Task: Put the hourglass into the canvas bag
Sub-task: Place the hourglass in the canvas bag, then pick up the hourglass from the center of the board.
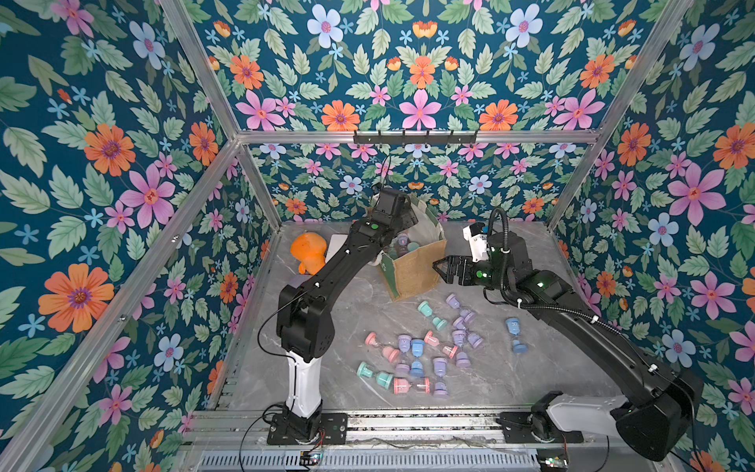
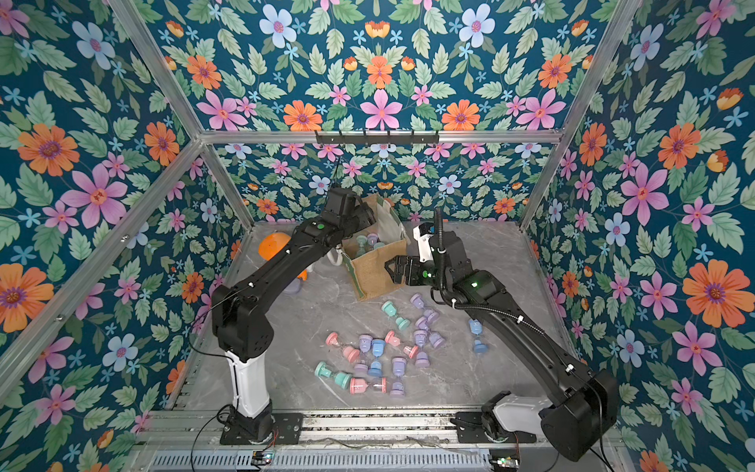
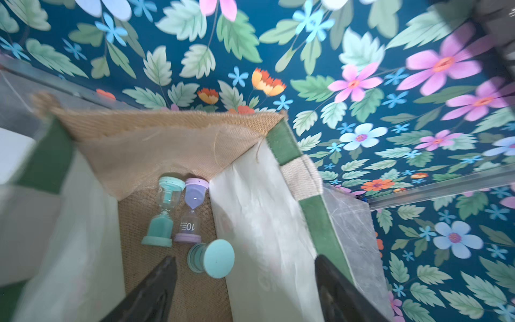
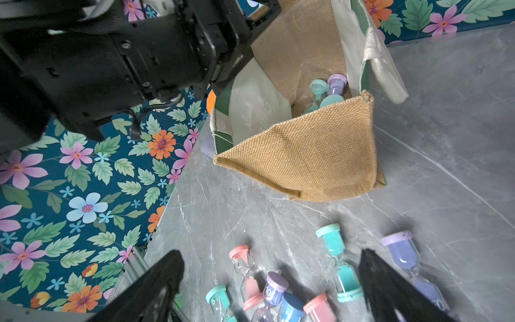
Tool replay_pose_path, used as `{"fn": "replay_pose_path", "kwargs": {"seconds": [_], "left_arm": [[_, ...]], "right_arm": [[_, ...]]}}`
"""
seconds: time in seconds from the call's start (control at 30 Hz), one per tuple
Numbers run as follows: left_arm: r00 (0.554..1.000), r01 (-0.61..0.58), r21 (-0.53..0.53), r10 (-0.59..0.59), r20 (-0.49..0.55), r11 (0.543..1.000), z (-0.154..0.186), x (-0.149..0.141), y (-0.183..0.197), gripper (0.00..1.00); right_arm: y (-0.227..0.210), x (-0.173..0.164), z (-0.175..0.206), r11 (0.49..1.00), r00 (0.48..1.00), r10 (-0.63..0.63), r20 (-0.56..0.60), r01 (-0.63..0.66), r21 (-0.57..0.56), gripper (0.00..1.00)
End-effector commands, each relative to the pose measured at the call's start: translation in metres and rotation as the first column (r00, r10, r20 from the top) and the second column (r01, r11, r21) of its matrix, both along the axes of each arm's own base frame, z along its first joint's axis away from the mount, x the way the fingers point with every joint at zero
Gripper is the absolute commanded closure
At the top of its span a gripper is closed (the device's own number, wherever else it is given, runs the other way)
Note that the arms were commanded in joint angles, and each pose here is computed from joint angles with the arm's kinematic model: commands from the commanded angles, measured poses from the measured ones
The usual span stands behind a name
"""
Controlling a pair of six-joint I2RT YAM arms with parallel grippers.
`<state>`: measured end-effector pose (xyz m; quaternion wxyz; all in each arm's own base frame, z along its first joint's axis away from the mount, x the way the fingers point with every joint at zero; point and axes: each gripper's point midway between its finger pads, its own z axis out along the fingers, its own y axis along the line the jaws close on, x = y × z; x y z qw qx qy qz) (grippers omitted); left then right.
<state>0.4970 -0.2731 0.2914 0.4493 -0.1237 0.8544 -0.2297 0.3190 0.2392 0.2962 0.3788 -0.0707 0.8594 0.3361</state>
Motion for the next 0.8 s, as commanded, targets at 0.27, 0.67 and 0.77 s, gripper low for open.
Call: {"fn": "replay_pose_path", "kwargs": {"seconds": [0.27, 0.67, 0.77], "left_arm": [[0.998, 0.016, 0.092, -0.021, 0.056, 0.996, 0.045, -0.097, 0.041, 0.22], [0.990, -0.027, 0.121, 0.044, -0.135, 0.992, -0.006, -0.214, 0.084, 0.23], [0.975, -0.069, 0.084, 0.085, -0.203, 0.994, -0.036, -0.236, 0.096, 0.23]], "right_arm": [[0.001, -0.036, -0.021, 0.991, 0.992, 0.083, -0.090, -0.092, -0.095, 0.01], [0.026, -0.078, -0.058, 0.963, 0.970, 0.181, -0.160, -0.208, -0.173, 0.01], [0.033, -0.085, -0.069, 0.957, 0.966, 0.204, -0.160, -0.231, -0.176, 0.01]]}}
